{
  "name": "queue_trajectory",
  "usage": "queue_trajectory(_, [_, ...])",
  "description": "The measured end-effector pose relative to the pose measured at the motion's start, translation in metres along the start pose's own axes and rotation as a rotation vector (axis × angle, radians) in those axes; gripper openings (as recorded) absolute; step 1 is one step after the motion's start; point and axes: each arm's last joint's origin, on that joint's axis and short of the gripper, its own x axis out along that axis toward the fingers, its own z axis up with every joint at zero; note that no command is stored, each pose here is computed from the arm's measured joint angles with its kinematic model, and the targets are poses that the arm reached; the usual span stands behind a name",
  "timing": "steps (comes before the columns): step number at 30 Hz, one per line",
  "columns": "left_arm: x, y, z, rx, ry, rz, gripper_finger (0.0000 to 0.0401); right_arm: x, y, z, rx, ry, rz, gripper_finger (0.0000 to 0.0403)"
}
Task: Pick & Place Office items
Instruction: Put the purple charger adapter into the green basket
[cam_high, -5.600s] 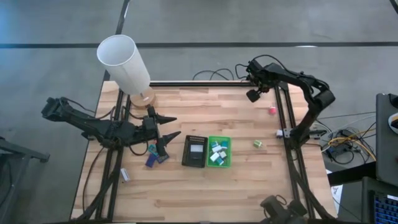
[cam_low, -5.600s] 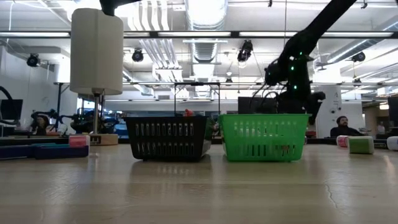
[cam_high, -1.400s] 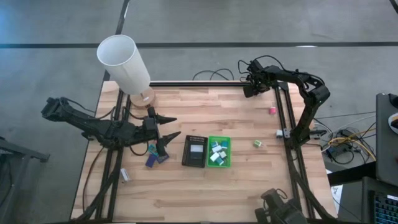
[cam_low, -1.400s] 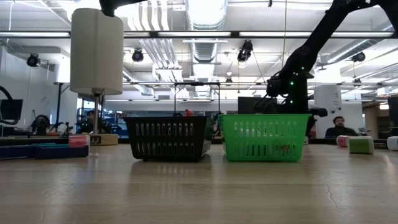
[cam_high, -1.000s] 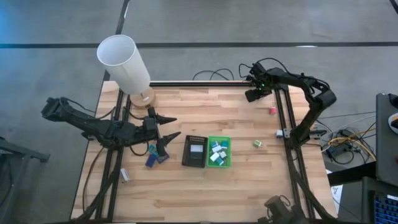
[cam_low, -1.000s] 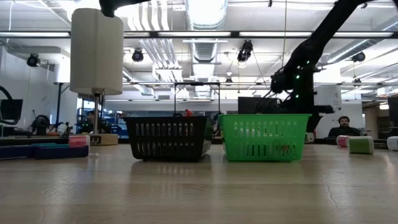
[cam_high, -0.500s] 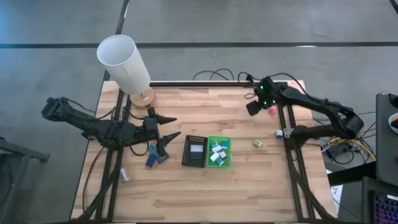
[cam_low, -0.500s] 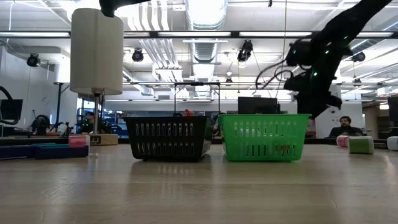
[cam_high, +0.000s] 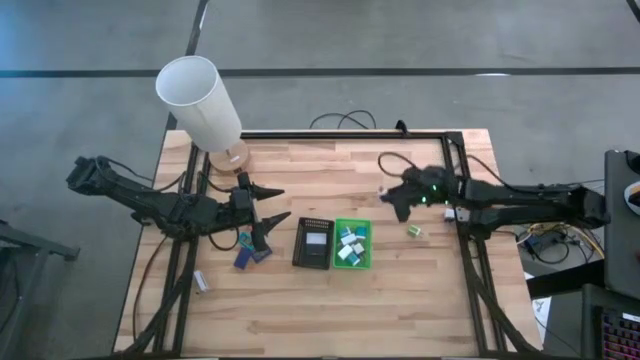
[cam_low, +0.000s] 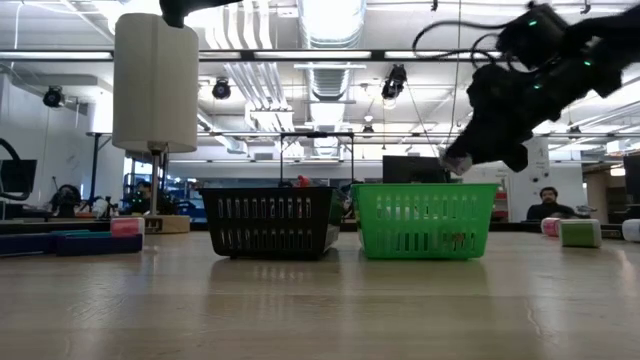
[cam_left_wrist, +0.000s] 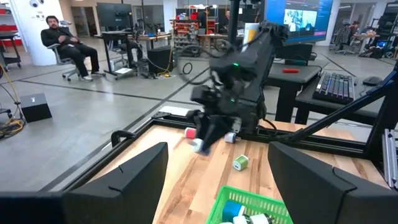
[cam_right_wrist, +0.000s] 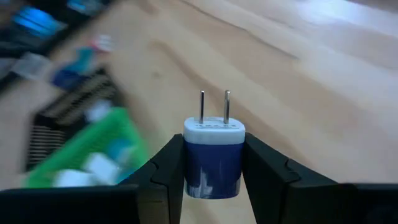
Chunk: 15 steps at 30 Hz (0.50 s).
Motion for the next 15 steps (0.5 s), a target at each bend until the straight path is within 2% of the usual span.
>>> queue_trajectory(5, [0.0, 0.0, 0.0, 0.0, 0.0, 0.0, 0.0284, 0.004, 0.013, -0.027, -0.051, -0.108, 0.16, 0.0118])
queue_trajectory(15, [0.0, 0.0, 0.0, 0.002, 0.003, 0.0, 0.0284, 0.002, 0.013, -0.056, -0.154, -0.143, 0.173, 0.0118])
